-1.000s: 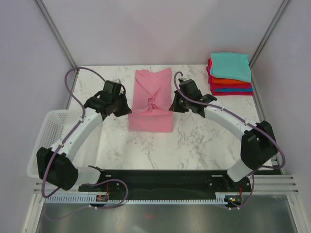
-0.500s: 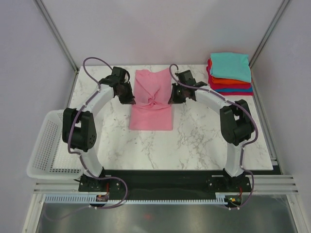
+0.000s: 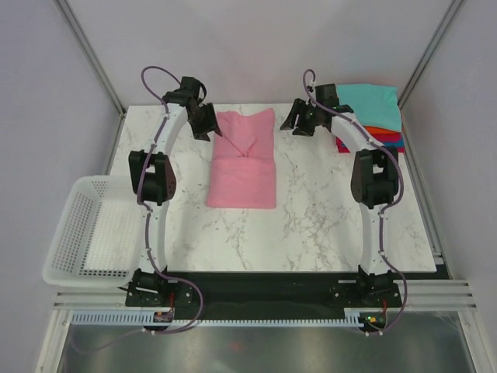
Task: Fold and stack the t-shirts
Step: Fold the tshirt
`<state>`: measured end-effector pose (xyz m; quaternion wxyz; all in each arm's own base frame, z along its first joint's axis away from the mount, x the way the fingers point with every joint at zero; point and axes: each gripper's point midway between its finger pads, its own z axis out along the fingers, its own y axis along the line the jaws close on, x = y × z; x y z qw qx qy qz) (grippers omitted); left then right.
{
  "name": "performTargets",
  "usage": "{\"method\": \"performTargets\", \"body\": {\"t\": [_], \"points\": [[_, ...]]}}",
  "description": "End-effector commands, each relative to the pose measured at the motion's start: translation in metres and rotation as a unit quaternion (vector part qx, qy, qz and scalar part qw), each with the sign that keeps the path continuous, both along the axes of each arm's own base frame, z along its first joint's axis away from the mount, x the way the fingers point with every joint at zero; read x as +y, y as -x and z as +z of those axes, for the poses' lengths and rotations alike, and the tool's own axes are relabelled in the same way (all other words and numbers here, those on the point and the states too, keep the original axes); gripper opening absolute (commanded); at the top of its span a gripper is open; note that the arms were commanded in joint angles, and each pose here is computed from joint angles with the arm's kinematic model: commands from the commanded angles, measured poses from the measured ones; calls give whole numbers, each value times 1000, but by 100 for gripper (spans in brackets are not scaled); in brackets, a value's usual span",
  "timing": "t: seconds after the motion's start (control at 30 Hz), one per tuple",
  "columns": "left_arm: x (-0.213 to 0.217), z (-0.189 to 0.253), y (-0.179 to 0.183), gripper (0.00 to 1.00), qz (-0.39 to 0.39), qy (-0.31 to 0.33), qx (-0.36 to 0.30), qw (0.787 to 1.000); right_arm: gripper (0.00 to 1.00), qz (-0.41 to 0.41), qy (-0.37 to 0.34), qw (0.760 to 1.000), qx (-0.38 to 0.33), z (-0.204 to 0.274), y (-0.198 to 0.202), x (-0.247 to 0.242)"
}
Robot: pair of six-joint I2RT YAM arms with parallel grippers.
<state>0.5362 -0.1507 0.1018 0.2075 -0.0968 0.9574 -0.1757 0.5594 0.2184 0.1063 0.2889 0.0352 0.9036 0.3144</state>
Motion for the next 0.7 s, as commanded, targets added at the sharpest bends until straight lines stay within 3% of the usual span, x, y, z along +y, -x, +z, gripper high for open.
{"method": "performTargets", "body": {"t": [0.0, 0.03, 0.1, 0.13, 0.17, 0.2, 0.27, 0.3, 0.33, 0.47, 0.57, 0.67], "points": [[10, 52, 37, 57, -22, -6, -5, 1000, 65, 30, -21, 998, -46, 67, 34, 1], [9, 56, 38, 57, -23, -3, -19, 1000, 66, 29, -17, 999, 2, 29, 64, -3], [13, 60, 66, 57, -25, -1, -13, 1000, 70, 38, -29, 998, -38, 54, 92, 5], [14, 58, 76, 57, -24, 1, -11, 1000, 71, 45, -20, 999, -2, 24, 123, 5], [13, 64, 79, 57, -24, 7, -29, 999, 72, 51, -20, 998, -16, 34, 138, 9], [14, 61, 104, 57, -24, 16, -18, 999, 72, 64, -9, 998, -9, 24, 157, 21], [12, 66, 116, 57, -25, 31, -43, 998, 72, 80, -2, 997, 22, -6, 198, 27], [14, 45, 137, 57, -19, 32, -17, 999, 72, 95, -7, 995, 15, -12, 208, 37], [15, 62, 148, 57, -17, 41, -43, 998, 72, 100, -8, 994, 47, -34, 229, 34], [20, 45, 186, 57, 0, 56, -59, 997, 68, 103, -31, 991, 82, -66, 258, 39], [27, 2, 224, 56, 22, 58, -29, 998, 67, 104, -24, 991, 83, -74, 266, 44], [24, -20, 239, 56, 30, 77, -30, 996, 66, 104, -20, 991, 81, -78, 268, 46]]}}
